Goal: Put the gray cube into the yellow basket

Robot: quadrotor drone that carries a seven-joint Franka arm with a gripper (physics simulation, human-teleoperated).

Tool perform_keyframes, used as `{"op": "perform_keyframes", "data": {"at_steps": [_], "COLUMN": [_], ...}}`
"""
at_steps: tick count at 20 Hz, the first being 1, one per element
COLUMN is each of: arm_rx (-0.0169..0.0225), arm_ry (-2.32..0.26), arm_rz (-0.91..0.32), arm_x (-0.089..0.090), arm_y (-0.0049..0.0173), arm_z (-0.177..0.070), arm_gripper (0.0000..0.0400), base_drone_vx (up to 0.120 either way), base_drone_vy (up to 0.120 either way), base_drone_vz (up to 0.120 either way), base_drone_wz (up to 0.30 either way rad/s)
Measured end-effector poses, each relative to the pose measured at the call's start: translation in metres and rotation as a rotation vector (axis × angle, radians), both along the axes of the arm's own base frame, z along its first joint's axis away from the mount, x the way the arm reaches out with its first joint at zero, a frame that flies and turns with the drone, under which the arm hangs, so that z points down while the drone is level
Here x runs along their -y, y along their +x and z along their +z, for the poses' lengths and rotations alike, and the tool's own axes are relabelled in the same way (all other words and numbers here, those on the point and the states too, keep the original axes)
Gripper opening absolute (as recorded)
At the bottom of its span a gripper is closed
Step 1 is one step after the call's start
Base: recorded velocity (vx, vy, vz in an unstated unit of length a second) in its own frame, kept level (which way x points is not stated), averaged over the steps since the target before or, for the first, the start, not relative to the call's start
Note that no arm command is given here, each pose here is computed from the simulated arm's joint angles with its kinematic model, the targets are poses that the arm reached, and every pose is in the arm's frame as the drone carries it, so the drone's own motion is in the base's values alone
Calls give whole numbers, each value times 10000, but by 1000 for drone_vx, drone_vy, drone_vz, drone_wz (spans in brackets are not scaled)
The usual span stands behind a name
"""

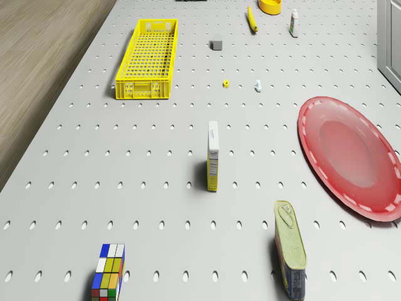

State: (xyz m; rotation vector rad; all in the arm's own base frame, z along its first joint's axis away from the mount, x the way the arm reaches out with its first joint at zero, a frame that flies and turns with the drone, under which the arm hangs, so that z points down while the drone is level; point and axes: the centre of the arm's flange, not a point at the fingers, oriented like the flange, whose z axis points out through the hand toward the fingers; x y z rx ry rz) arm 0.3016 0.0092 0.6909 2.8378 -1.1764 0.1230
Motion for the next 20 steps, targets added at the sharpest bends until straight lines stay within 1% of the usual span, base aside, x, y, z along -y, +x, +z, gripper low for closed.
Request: {"op": "perform_keyframes", "data": {"at_steps": [4,7,10,12,14,16,17,18,20], "arm_rx": [29,50,67,74,77,73,68,62,47], "arm_ry": [-893,-2082,-4012,-5879,-8313,-11312,-12977,-14704,-18144], "arm_rz": [-25,-59,-115,-169,-241,-333,-385,-440,-555], "arm_x": [-88,-203,-379,-533,-699,-839,-880,-895,-836], "arm_y": [-3,-4,-4,-1,3,11,17,22,34], "arm_z": [-13,-41,-117,-222,-398,-661,-822,-993,-1327], "arm_gripper": [400,400,400,400,400,400,400,400,400], "base_drone_vx": [120,120,120,120,120,120,120,120,120], "base_drone_vy": [0,0,0,0,0,0,0,0,0], "base_drone_vz": [0,0,0,0,-120,-120,-120,-120,-120], "base_drone_wz": [0,0,0,0,0,0,0,0,0]}}
